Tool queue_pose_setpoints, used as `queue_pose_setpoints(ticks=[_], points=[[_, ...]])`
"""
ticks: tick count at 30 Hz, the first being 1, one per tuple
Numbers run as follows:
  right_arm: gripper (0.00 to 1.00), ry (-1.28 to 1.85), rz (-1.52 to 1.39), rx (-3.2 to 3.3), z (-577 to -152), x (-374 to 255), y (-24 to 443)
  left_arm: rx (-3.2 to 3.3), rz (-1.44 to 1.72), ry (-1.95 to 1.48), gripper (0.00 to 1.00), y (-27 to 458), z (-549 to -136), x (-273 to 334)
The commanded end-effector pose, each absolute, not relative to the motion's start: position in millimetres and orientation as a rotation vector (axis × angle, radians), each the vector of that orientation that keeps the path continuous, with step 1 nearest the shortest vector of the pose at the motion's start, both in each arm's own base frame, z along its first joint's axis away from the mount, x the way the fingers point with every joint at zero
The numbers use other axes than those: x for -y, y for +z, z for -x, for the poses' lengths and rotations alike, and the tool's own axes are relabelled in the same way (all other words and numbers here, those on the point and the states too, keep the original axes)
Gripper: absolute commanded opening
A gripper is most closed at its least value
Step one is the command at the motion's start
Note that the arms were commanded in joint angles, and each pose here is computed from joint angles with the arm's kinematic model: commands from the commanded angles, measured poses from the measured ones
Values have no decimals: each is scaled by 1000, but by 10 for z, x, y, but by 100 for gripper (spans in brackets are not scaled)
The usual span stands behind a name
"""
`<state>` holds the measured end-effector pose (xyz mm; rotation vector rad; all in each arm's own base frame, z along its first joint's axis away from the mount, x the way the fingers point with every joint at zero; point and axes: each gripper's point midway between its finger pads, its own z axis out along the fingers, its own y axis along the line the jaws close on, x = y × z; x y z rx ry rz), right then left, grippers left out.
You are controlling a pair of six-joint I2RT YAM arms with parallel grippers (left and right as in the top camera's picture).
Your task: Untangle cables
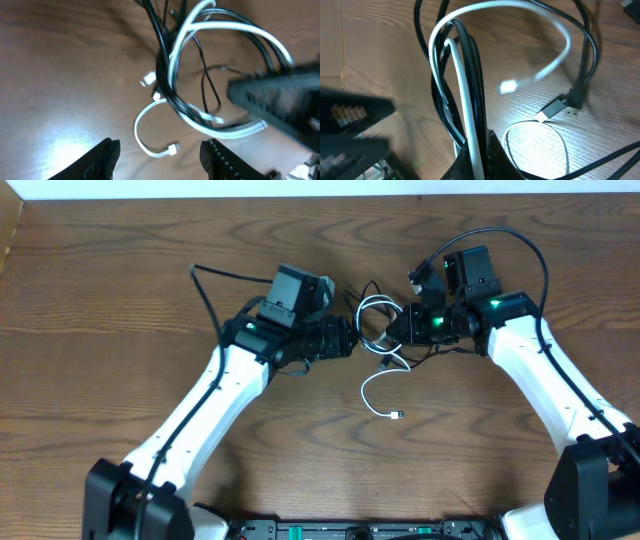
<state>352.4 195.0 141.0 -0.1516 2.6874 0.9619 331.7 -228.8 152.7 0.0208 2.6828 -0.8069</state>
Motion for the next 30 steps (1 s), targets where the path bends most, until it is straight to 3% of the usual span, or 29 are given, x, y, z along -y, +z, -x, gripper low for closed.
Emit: queue_pose_setpoints(ticks=[1,8,12,18,20,26,30], points=[[1,1005,206,-2655,-3495,-2016,1512,-2707,106,-801,56,1313,-3458,2320],[1,976,211,-2658,-3505,-1990,1492,-2703,113,-1061,56,1195,-3536,2691],[1,969,209,-2660,-3508,-1983,1487,-2729,132,-1054,35,1101,-3530,2695],[1,904,188,-2676,-3531,-1917,1438,-2730,137,-1055,19,1101,-3530,2694],[1,861,172,-2690,-3539,-1871,1404,-2730,137,-1055,8,1103,-3529,2695],[1,557,72,-2762,-3626,-1568,1140,-2702,118,-1112,8,1210,-3533,2726],[1,513,61,-2800,-3624,-1531,983,-2640,72,-1253,8,1438,-3545,2766]])
